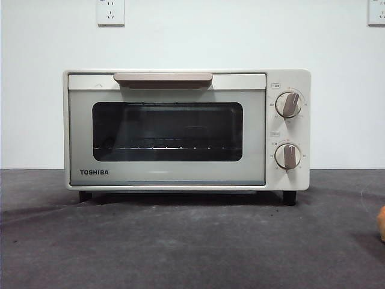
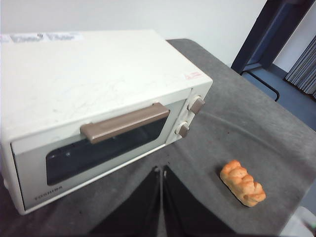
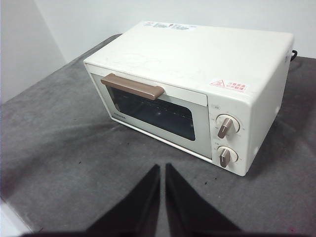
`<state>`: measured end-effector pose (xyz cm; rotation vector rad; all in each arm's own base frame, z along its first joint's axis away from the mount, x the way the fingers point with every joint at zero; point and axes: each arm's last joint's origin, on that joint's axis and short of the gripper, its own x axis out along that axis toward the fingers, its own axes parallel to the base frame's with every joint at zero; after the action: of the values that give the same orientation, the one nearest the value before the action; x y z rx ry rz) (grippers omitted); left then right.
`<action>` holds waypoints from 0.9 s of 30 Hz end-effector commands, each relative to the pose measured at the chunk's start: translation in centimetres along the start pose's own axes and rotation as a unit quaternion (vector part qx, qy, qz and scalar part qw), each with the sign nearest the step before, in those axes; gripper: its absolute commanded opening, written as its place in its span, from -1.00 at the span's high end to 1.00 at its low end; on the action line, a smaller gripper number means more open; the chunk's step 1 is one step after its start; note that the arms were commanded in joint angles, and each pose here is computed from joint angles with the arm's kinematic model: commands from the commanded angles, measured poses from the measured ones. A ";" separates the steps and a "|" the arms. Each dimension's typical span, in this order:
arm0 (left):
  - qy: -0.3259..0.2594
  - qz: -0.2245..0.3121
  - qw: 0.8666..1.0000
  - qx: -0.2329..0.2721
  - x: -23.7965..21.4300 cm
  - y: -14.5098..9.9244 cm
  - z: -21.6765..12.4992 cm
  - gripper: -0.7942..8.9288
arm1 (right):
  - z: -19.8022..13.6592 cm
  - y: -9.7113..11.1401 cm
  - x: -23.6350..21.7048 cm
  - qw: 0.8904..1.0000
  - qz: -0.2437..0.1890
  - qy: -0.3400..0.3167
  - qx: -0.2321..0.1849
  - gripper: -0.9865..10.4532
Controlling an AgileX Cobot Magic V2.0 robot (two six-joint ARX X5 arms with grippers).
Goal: The left arm flap open the oven, the right arm pick bread and place it into oven, the left arm flap close the oven
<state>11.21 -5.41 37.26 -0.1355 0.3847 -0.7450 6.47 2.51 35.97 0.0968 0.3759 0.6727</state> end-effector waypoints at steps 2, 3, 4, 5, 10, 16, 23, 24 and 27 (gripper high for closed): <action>-0.014 -0.005 1.000 0.016 -0.2 -0.3 0.7 0.58 | 0.5 0.1 -0.2 1.000 -0.003 -0.008 -0.009 0.46; -0.014 -0.005 1.000 0.016 -0.2 -0.3 0.7 0.49 | 0.5 0.1 -0.2 1.000 -0.003 -0.008 -0.008 0.39; -0.014 -0.005 1.000 0.016 -0.2 -0.3 0.7 0.35 | 0.5 0.1 -0.2 1.000 -0.003 -0.008 -0.007 0.29; -0.015 -0.005 1.000 0.016 -0.2 -0.3 0.7 0.24 | 0.5 0.1 -0.2 1.000 -0.003 -0.008 -0.007 0.24; -0.015 -0.005 1.000 0.016 -0.2 -0.3 0.7 -0.19 | 0.5 0.1 -0.2 1.000 -0.002 -0.008 -0.007 0.03; -0.015 -0.005 1.000 0.015 -0.2 -0.3 0.7 -0.19 | 0.5 0.1 -0.2 1.000 -0.001 -0.008 0.018 0.03; -0.011 -0.005 1.000 0.010 -0.2 -0.3 0.6 -0.19 | -0.2 -0.3 0.4 0.997 -0.005 0.040 0.062 0.03; -0.011 -0.005 1.000 0.010 -0.2 -0.3 0.6 -0.19 | -0.4 -0.4 0.7 0.996 -0.008 0.055 0.073 0.03; -0.010 -0.006 1.000 0.010 -0.2 -0.3 0.6 -0.19 | -1.0 -1.1 1.7 0.988 -0.027 0.108 0.103 0.03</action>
<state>11.21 -5.43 37.25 -0.1323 0.3853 -0.7469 7.73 2.62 34.15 0.1999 0.6441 0.5970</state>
